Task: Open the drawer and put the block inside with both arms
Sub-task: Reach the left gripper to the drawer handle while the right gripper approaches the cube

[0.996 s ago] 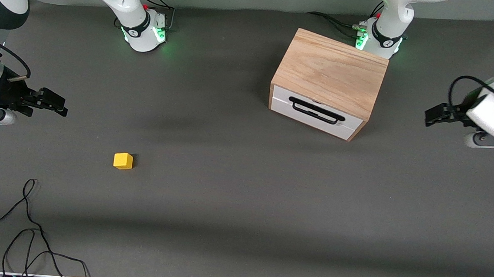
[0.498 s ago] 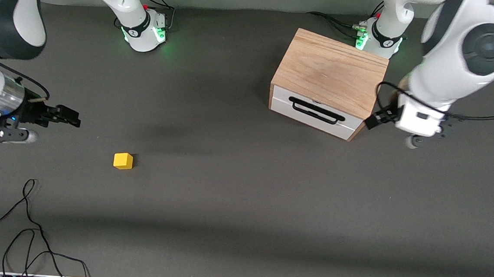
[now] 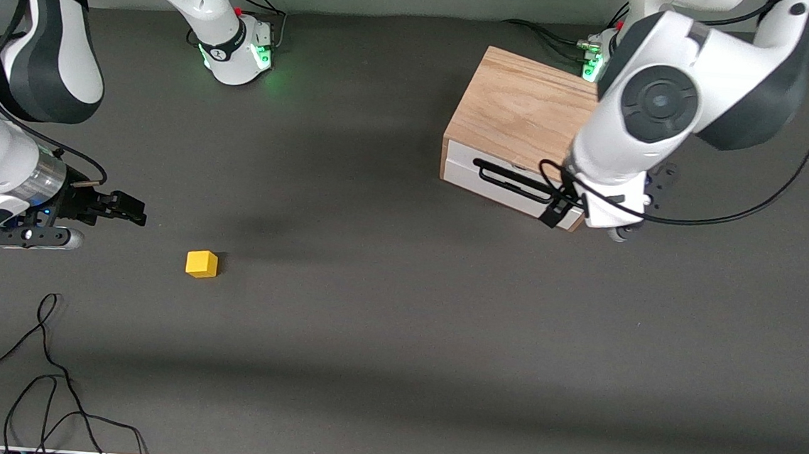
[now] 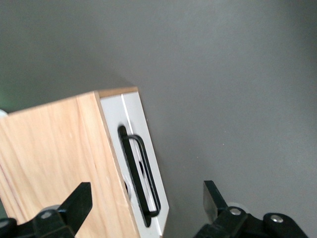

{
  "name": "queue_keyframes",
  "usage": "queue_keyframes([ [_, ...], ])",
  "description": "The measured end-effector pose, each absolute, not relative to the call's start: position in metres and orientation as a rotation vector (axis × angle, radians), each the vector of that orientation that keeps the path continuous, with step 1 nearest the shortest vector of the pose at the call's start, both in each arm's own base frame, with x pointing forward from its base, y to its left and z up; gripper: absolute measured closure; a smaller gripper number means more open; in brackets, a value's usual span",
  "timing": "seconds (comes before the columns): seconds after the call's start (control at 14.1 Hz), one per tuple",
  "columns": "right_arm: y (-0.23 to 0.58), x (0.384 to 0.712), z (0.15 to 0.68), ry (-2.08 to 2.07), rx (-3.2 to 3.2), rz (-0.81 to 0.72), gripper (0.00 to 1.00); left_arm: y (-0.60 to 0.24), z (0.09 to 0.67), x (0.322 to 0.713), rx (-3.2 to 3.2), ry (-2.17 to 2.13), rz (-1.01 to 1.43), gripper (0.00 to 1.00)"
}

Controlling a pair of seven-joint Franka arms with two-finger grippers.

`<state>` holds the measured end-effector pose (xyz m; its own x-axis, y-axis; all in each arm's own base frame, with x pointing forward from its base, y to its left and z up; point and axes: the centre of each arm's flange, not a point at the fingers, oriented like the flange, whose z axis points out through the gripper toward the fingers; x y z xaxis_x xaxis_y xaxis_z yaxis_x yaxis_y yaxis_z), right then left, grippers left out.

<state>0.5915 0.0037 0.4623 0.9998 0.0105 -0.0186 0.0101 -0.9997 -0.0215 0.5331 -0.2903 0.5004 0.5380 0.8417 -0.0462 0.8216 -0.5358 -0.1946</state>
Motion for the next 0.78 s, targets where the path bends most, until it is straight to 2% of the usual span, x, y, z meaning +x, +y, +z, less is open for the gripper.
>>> queue_keyframes([
  [0.36, 0.009, 0.589, 0.438, -0.029, -3.122, -0.009, 0.0, -0.341, 0.454, 0.516, -2.526, -1.437, 0.228, 0.0],
  [0.78, 0.019, 0.586, 0.358, -0.055, -3.121, -0.053, 0.0, -0.348, 0.369, 0.526, -2.395, -1.567, 0.255, 0.0],
])
